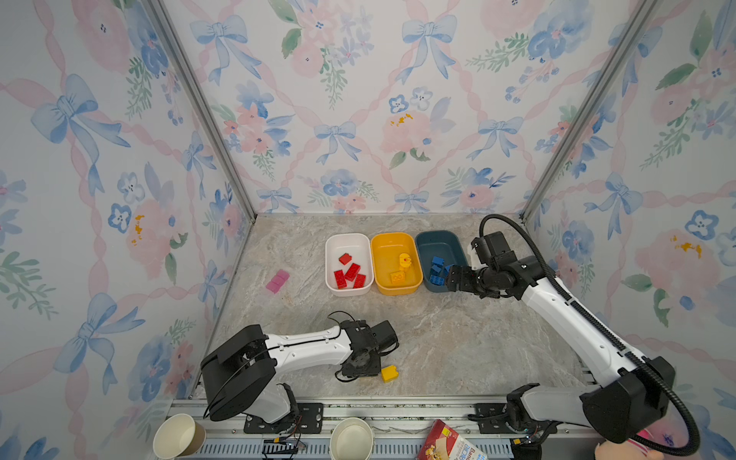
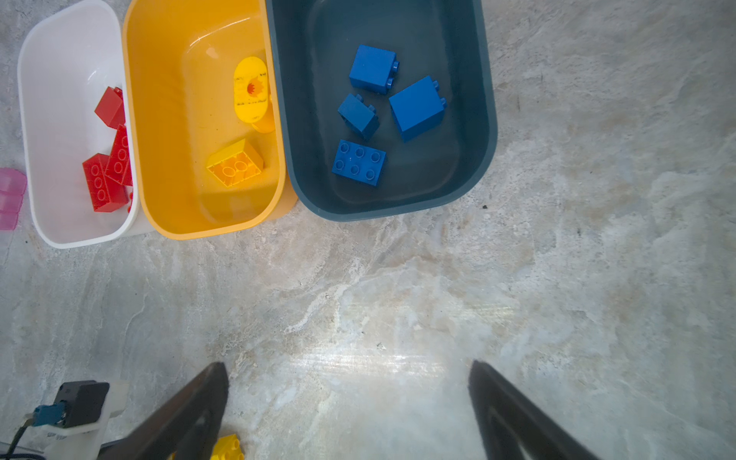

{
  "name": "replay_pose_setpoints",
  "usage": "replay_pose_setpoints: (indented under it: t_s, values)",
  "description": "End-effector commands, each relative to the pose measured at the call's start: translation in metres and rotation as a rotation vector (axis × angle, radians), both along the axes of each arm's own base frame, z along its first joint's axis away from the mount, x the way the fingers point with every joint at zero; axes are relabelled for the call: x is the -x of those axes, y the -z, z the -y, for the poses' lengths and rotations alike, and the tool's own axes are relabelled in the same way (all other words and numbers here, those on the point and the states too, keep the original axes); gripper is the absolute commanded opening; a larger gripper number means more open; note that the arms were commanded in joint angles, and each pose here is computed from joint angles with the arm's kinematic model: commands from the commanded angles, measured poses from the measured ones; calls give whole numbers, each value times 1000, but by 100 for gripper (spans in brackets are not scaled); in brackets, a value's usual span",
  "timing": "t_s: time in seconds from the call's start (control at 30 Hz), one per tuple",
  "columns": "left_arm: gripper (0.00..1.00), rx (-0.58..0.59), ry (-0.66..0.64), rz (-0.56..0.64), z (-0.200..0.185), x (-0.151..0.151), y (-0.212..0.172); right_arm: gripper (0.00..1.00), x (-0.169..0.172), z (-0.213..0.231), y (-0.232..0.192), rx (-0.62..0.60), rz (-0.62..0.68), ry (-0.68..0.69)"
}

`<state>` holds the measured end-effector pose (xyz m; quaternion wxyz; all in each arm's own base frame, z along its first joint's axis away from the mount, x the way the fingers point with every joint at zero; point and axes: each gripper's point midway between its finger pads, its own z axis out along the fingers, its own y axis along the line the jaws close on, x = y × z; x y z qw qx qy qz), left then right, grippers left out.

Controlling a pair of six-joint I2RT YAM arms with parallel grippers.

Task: Sort the legos into containers by color
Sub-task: 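Close the left gripper on the yellow brick, then carry the yellow brick with the left gripper over the yellow bin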

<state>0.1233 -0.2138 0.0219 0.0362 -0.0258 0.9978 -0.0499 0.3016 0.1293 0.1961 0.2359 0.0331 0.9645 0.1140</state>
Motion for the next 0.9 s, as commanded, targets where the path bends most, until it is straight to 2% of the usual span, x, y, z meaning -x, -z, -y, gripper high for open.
replay_pose_setpoints:
  t_s: [0.0, 0.17, 0.27, 0.53, 0.87]
  values:
    - [35, -1, 4, 11, -2, -3, -5, 97, 6, 0, -1, -2, -3, 6]
    - [31, 12, -13, 69, -2, -17, -19, 97, 11, 2, -2, -8, -6, 12]
    - [31, 16, -35, 128, -5, -39, -35, 97, 14, -1, 1, -22, -20, 5]
    - [29, 18, 1, 341, 25, -120, -90, 97, 21, -9, 11, -50, -35, 4]
    - [27, -13, 28, 509, 60, -231, -133, 97, 25, -22, 13, -63, -30, -9]
